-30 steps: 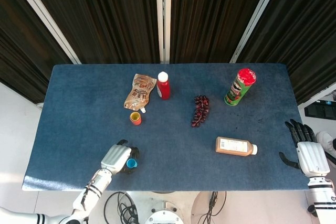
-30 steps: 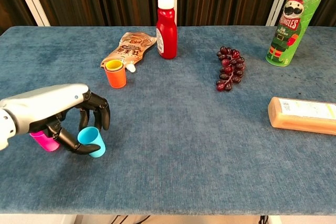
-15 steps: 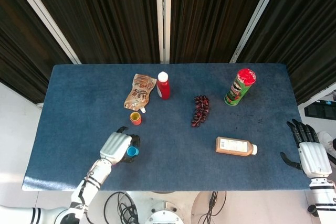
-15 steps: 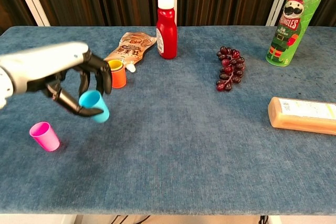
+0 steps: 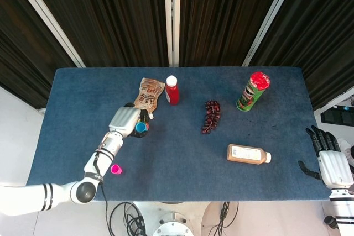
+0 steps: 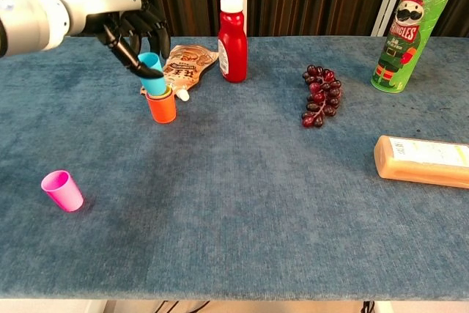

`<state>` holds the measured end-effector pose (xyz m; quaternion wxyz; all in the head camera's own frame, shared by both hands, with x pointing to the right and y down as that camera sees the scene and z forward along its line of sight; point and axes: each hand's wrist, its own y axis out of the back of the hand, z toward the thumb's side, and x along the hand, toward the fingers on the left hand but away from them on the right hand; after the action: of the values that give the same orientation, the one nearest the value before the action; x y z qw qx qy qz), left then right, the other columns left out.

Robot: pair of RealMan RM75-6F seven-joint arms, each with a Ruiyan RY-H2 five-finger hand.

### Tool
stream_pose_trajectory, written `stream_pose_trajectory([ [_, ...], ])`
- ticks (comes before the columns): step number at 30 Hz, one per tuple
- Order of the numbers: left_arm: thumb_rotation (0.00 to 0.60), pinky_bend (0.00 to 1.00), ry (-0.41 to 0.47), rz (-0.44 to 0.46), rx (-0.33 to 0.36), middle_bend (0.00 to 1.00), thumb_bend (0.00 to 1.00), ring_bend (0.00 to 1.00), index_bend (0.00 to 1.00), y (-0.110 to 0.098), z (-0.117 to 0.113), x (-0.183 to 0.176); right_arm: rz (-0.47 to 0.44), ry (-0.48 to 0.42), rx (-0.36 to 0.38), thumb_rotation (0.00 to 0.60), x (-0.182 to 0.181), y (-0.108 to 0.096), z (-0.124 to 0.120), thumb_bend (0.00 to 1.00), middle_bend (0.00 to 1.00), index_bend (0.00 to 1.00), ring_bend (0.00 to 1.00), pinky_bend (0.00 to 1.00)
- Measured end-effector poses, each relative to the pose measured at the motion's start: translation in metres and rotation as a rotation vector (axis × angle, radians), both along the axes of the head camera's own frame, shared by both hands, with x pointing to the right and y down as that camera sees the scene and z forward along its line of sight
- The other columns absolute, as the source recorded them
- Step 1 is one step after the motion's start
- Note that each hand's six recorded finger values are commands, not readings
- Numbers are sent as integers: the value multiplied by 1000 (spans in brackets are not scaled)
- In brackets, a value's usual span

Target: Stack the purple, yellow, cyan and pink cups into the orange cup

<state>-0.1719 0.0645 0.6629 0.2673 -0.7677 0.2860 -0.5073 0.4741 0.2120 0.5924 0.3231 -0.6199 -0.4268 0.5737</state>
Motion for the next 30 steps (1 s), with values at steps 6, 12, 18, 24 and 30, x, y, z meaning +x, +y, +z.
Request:
stream_pose_trajectory([
  [6, 600, 180, -28, -39, -39, 504, 260, 563, 493, -18, 17, -6, -2, -11, 3, 600, -2, 1, -2, 217, 0, 0, 0, 0],
  [12, 600, 180, -38, -79, -59, 502, 259, 563, 492, -23, 34, -12, 13, -6, -1, 600, 2, 2, -2, 218, 0, 0, 0, 0],
  [18, 600, 180, -26, -73, -60, 502, 259, 563, 492, -23, 42, -8, 23, 1, -1, 600, 6, 3, -2, 218, 0, 0, 0, 0],
  [24, 600, 185, -9, -71, -52, 501, 260, 563, 490, -21, 47, -5, 23, -1, -7, 600, 6, 3, 0, 217, 0, 0, 0, 0],
  [30, 600, 185, 4, -78, -50, 440, 257, 461, 403, -20, 52, -4, 28, 4, -12, 600, 8, 4, 1, 217, 0, 0, 0, 0],
])
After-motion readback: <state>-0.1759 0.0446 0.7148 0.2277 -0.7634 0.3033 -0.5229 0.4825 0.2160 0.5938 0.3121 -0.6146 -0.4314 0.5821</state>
